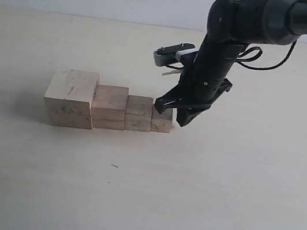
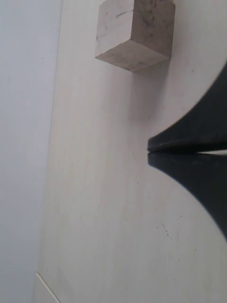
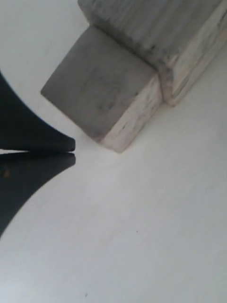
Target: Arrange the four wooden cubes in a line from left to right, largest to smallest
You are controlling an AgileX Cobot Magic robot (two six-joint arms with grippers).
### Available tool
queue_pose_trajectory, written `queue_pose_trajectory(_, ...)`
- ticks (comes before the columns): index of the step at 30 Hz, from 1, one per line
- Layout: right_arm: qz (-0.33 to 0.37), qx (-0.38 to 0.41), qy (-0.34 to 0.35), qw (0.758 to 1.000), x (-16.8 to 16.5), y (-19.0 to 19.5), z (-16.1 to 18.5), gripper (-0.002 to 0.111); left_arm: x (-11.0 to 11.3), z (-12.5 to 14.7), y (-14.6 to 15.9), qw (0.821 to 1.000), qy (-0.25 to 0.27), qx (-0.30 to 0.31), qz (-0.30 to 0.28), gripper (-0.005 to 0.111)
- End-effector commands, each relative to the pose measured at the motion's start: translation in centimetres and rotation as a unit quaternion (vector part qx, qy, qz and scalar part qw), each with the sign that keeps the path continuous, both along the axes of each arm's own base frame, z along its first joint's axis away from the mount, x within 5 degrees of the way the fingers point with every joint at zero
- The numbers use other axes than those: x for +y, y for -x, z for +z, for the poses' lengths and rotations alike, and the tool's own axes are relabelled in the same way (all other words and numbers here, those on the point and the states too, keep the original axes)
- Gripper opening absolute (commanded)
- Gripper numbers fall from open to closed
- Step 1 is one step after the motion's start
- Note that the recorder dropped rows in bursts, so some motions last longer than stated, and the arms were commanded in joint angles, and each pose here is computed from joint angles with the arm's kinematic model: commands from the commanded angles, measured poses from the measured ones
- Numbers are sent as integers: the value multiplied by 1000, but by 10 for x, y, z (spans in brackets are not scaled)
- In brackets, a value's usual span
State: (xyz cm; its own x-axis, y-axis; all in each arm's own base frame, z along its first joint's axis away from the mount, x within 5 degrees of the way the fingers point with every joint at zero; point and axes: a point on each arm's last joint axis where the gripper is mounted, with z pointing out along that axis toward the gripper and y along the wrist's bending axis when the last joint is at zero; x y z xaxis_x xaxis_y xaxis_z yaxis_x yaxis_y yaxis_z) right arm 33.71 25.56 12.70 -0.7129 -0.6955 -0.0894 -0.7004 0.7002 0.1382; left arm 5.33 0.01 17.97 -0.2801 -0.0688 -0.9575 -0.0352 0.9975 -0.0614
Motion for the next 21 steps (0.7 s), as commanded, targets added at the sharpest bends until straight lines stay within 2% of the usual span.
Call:
queue_pose_trajectory(1,-33,-31,25,999,-8,-3,18,0,0,1,0,1000,-1,-9,-1,0)
queue_pose_trajectory(6,-77,-138,-49,986,-21,10,52,0,0,1,0,1000,-1,-9,-1,0)
queue_pose_trajectory(11,-118,-168,-113,972,-56,66,75,0,0,1,0,1000,-1,-9,-1,0)
queue_pose_trajectory(15,-158,-204,-194,947,-81,107,125,0,0,1,0,1000,-1,-9,-1,0)
queue_pose_trajectory(21,-161,-273,-274,908,-100,134,184,0,0,1,0,1000,-1,-9,-1,0)
